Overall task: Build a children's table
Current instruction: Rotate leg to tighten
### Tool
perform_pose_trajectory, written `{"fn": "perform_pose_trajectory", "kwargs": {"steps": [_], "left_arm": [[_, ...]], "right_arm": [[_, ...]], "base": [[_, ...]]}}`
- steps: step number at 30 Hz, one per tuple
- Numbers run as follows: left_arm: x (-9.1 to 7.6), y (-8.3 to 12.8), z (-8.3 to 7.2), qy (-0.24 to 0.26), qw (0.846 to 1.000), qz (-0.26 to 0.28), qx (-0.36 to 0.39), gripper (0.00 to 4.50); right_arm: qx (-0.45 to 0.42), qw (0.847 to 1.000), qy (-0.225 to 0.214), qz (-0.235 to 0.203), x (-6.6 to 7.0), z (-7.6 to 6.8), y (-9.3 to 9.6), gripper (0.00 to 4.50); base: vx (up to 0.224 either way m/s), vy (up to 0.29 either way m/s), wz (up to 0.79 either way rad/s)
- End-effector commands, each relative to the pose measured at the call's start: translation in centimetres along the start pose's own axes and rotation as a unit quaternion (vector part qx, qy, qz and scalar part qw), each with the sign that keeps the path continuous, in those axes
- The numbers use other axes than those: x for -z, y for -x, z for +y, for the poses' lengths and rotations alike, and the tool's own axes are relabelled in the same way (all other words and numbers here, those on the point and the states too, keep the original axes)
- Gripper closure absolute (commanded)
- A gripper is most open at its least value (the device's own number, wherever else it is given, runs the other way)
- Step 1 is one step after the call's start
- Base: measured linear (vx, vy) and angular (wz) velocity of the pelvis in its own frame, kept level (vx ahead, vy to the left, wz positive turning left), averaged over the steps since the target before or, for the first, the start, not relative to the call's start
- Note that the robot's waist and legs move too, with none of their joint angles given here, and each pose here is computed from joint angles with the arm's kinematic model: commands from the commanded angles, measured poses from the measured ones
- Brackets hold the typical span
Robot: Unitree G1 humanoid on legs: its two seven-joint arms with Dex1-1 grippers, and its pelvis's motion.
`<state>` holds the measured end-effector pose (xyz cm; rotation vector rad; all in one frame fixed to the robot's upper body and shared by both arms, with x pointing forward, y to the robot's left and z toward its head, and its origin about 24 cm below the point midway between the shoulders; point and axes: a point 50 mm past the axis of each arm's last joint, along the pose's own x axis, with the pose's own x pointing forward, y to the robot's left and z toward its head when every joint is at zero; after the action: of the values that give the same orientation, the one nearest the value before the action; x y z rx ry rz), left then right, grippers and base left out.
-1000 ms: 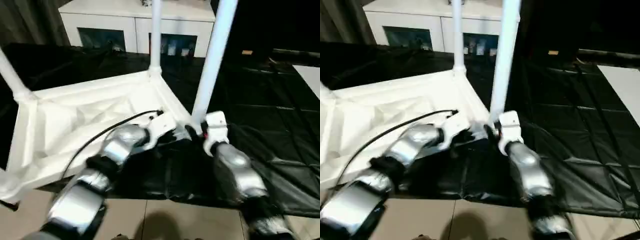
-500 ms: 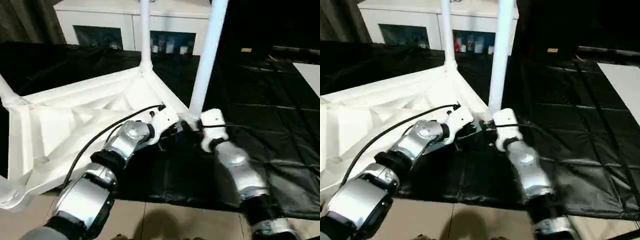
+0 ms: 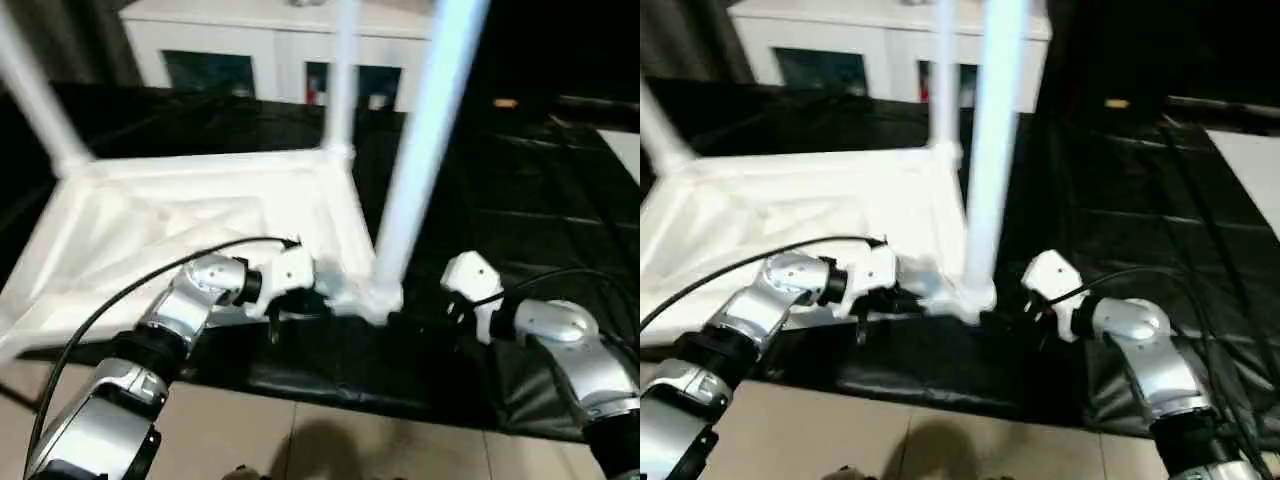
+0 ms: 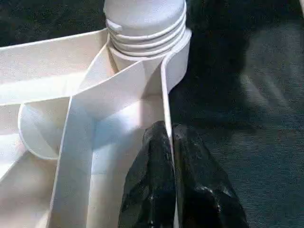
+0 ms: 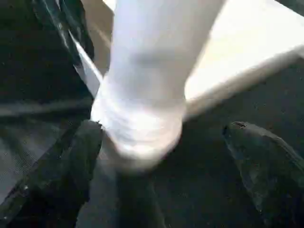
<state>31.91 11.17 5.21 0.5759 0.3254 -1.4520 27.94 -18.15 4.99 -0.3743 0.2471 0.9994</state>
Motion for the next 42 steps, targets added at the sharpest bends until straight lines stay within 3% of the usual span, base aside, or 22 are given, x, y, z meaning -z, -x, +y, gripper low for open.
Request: {"fn": "perform_pose_trajectory", "kwargs": {"steps": [1, 10, 31, 33, 36, 38, 41, 42], "left_arm": [[-0.7, -0.7, -0.6, -0.024, 0.999, 0.003, 0.036, 4.5], [-0.7, -0.2, -0.8, -0.023, 0.999, 0.008, 0.041, 4.5], [-0.4, 0.0, -1.0, -0.016, 0.999, 0.016, 0.045, 4.5], [-0.3, 0.0, -1.1, -0.014, 0.999, 0.017, 0.045, 4.5], [-0.3, -0.2, -0.6, -0.007, 1.0, 0.022, 0.014, 4.5], [-0.2, -0.7, 0.0, -0.002, 0.999, 0.035, -0.023, 4.5], [-0.4, -1.7, 1.3, 0.027, 0.993, 0.052, -0.101, 4.5], [-0.4, -1.8, 1.4, 0.03, 0.993, 0.051, -0.105, 4.5]], "right_arm": [[-0.025, 1.0, 0.003, -0.016, -0.9, 0.3, -0.4, 0.06], [-0.065, 0.997, -0.012, -0.036, -1.5, 0.8, -0.9, 0.06], [-0.07, 0.997, -0.018, -0.039, -1.5, 0.5, -0.7, 1.83], [-0.058, 0.997, -0.024, -0.037, -1.3, 0.4, -0.8, 2.05], [0.037, 0.999, -0.036, -0.002, -0.2, -0.7, -1.8, 2.13], [0.102, 0.993, -0.059, 0.011, 0.5, -1.1, -2.6, 2.16], [0.184, 0.976, -0.119, -0.007, -0.1, -0.9, -4.6, 2.16], [0.188, 0.975, -0.121, -0.007, -0.1, -0.9, -4.7, 2.16]], "base": [[0.0, 0.0, 0.0], [0.0, 0.0, 0.0], [0.0, 0.0, 0.0], [0.0, 0.0, 0.0], [0.0, 0.0, 0.0], [0.0, 0.0, 0.0], [0.0, 0.0, 0.0], [0.0, 0.0, 0.0]]}}
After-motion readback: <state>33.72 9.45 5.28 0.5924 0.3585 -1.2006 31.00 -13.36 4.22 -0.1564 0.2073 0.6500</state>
